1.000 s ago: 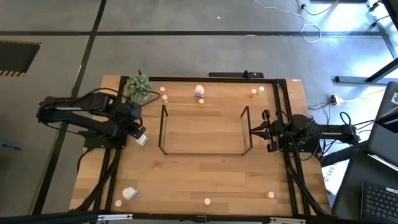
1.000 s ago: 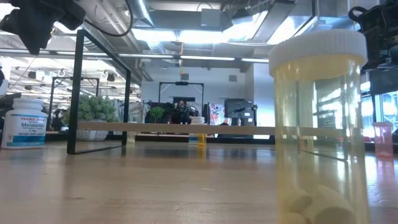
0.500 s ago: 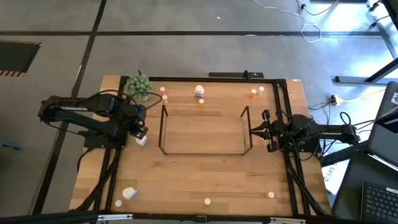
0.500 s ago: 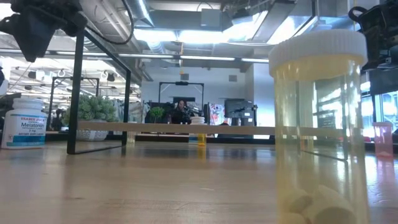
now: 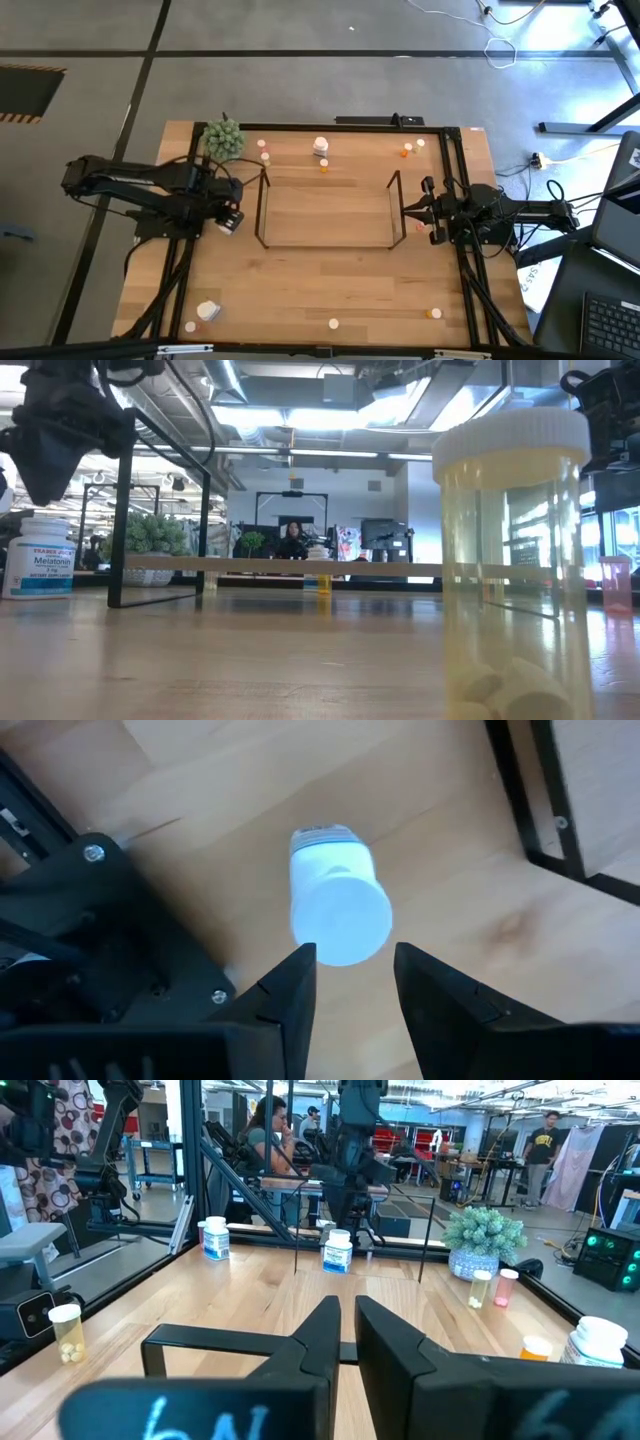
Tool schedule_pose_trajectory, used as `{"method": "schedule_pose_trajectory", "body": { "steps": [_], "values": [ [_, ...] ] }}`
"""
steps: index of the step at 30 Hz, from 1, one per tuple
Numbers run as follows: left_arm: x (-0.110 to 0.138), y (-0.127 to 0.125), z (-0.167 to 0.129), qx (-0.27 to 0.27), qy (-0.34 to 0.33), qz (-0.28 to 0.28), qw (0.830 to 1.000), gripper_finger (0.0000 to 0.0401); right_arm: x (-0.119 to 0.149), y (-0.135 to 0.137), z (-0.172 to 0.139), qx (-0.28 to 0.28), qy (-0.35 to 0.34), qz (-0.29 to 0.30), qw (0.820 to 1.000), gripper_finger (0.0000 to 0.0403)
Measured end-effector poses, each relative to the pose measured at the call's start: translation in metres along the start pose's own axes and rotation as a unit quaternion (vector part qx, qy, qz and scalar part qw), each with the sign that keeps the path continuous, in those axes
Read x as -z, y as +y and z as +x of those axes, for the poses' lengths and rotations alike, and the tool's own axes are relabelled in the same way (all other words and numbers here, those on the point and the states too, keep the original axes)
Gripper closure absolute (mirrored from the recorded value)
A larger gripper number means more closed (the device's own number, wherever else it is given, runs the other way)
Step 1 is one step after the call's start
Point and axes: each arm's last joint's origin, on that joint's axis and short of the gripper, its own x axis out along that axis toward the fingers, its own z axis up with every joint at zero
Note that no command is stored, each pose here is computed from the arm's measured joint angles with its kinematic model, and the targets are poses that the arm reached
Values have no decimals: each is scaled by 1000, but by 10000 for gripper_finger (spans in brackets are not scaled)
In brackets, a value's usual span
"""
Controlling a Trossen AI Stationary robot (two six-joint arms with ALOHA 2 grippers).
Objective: Pick and place medicine bottles onto shelf by color
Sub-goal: Put the middle left white pill bottle on the shelf
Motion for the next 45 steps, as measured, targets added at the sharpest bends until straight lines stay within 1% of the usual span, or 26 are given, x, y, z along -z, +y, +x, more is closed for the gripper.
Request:
{"method": "schedule_pose_trajectory", "body": {
  "steps": [29, 38, 42, 45],
  "values": [
    [0, 1, 1, -1, 1, 3, 1000, 270, 0, 0, 0, 0, 2, -1, 1000, 363],
    [-1, 1, 1, -13, -21, 13, 1000, 270, 0, 0, 0, 0, 2, -1, 1000, 363],
    [-1, 2, 1, -16, -19, 12, 1000, 254, 0, 0, 0, 0, 2, -2, 1000, 363],
    [0, 3, 1, -21, -20, 2, 1000, 225, 0, 0, 0, 0, 2, -1, 1000, 363]
  ]
}}
